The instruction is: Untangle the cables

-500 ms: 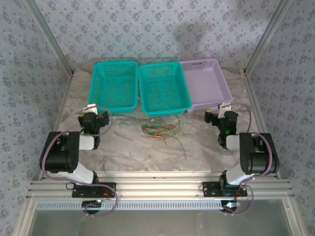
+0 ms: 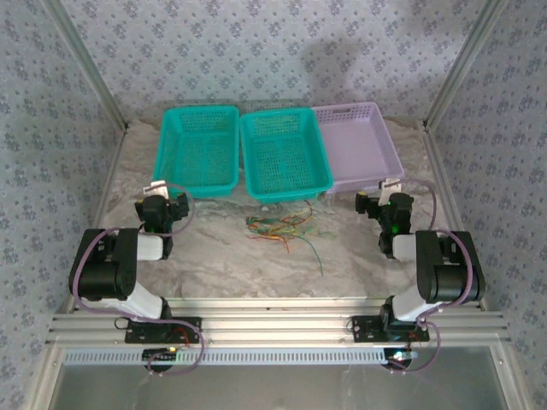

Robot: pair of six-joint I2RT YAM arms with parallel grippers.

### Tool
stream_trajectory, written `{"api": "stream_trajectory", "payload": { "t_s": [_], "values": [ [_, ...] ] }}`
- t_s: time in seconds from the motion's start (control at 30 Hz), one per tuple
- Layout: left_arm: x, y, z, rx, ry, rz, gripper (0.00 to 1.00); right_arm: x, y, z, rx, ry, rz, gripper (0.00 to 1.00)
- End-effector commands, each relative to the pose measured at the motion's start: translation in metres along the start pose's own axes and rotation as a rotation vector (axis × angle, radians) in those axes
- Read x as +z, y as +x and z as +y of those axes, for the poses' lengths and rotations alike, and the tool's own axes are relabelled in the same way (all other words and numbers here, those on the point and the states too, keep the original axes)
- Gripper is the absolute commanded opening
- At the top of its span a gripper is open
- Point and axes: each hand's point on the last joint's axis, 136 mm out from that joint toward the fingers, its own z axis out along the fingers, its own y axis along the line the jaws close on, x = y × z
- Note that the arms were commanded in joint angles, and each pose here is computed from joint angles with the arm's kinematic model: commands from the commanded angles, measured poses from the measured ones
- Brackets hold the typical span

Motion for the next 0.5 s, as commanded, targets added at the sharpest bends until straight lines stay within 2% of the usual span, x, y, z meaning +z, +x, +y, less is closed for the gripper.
{"api": "stream_trajectory", "payload": {
  "t_s": [0.0, 0.17, 0.23, 0.37, 0.47],
  "values": [
    [0.000, -0.014, -0.002, -0.020, 0.013, -0.042, 1.00, 0.003, 0.002, -0.002, -0.010, 0.005, 0.014, 1.00],
    [-0.002, -0.016, -0.002, -0.020, 0.014, -0.046, 1.00, 0.002, 0.001, -0.002, -0.011, 0.010, 0.011, 1.00],
    [-0.004, -0.023, -0.001, -0.017, 0.012, -0.043, 1.00, 0.000, -0.005, -0.011, -0.003, 0.080, 0.017, 1.00],
    [-0.022, -0.049, 0.002, -0.013, -0.008, -0.020, 1.00, -0.028, -0.041, -0.017, -0.018, 0.150, -0.029, 1.00],
    [-0.043, -0.064, 0.020, -0.141, -0.094, -0.008, 1.00, -0.058, -0.074, -0.019, 0.025, 0.204, -0.094, 1.00]
  ]
}}
